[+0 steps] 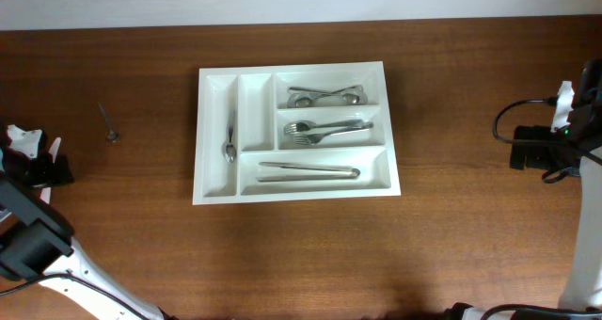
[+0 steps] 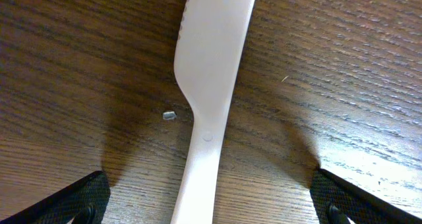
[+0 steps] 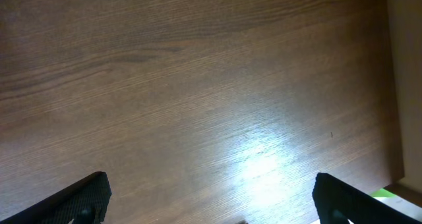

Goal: Pack container
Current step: 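Lower the left gripper onto the white knife and align with it, then close the left gripper on the white knife and lift it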

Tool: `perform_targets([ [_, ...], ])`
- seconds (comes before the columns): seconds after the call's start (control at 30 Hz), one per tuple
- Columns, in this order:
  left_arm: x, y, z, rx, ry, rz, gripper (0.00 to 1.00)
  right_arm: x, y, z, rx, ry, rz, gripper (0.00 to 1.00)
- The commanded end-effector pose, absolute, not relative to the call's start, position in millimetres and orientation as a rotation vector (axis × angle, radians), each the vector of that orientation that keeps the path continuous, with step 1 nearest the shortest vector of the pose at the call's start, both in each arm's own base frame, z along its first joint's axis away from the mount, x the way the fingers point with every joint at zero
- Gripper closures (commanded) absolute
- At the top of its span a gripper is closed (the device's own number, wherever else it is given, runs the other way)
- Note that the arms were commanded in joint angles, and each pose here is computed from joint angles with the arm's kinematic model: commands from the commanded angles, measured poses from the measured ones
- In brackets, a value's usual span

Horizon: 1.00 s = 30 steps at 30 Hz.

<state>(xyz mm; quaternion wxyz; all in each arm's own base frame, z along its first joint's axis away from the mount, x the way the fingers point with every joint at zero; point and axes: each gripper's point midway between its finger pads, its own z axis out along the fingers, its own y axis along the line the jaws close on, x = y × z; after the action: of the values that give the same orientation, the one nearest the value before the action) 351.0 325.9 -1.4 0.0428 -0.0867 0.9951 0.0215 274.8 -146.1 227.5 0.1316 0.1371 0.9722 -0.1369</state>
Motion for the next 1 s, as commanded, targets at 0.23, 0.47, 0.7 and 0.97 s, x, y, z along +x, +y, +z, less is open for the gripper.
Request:
perform_targets([
  [0.23,354.5,323.8,-31.2,-0.291,3.051,0.022,0.01,271.2,-148.7,233.5,0.419,2.800,-0.423,0.01],
  [0.47,356.7,326.5,-30.9,-0.289,3.041,0.039,0.40,271.2,-148.7,233.5,0.419,2.800,-0.423,0.01],
  [0.7,357.0,326.8,-30.9,-0.289,3.040,0.040,0.66,271.2,-148.7,233.5,0.419,2.800,-0.423,0.02],
  [0.97,356.7,327.2,-30.9,-0.290,3.041,0.044,0.85,271.2,-148.7,233.5,0.419,2.800,-0.423,0.01],
])
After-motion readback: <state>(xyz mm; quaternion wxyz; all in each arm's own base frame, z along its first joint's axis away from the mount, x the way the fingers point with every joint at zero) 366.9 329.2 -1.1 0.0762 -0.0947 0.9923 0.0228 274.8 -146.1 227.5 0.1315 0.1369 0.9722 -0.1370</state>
